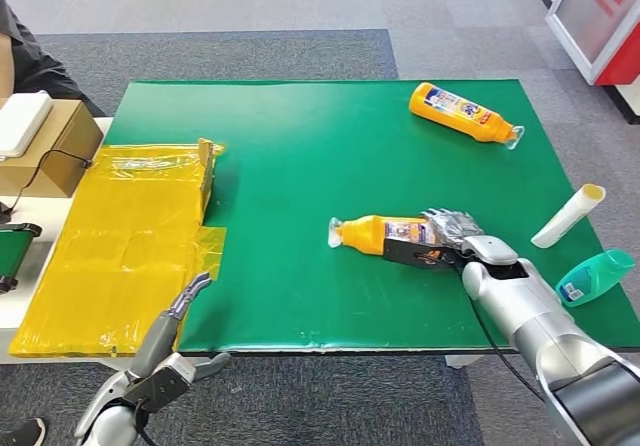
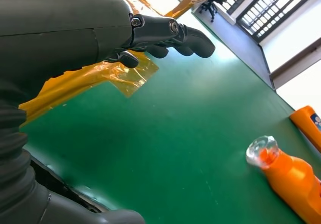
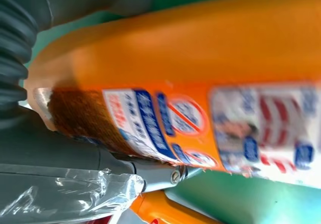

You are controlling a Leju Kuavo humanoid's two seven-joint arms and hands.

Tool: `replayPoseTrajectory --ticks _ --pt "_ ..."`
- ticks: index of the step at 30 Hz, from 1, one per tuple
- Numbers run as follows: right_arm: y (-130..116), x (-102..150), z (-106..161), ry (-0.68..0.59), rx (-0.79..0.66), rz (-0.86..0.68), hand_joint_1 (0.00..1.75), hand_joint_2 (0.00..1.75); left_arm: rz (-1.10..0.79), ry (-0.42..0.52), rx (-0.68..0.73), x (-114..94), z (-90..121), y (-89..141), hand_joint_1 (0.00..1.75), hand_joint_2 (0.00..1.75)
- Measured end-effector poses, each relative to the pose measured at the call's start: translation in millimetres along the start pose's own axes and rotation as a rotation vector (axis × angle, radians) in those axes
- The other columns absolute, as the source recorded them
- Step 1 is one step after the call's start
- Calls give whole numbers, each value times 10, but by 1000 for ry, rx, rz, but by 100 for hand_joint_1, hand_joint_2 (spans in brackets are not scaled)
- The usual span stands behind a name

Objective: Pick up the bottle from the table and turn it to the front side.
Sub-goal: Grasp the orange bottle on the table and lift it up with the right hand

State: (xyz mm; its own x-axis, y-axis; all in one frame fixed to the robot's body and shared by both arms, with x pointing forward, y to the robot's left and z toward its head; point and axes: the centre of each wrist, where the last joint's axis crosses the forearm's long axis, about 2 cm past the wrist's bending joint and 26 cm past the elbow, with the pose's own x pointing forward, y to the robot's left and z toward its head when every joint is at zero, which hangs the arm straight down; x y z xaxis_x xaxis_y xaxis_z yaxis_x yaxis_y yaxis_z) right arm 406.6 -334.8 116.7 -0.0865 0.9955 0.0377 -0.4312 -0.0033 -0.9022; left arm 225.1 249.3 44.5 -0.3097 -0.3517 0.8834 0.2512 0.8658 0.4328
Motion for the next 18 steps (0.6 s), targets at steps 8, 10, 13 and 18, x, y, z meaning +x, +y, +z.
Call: replayPoseTrajectory --ticks 8,10,13,18 --pt "-5 77 32 -48 -56 -49 175 175 50 10 1 -22 56 -7 0 175" --pt "-21 128 59 -73 -93 -73 175 175 110 9 1 -27 89 -16 0 175" --pt "-51 217 130 -123 -164 -128 175 175 201 -6 12 -19 137 -11 0 175" --pt "33 451 418 -303 -319 -400 175 175 473 -74 45 49 205 12 0 175"
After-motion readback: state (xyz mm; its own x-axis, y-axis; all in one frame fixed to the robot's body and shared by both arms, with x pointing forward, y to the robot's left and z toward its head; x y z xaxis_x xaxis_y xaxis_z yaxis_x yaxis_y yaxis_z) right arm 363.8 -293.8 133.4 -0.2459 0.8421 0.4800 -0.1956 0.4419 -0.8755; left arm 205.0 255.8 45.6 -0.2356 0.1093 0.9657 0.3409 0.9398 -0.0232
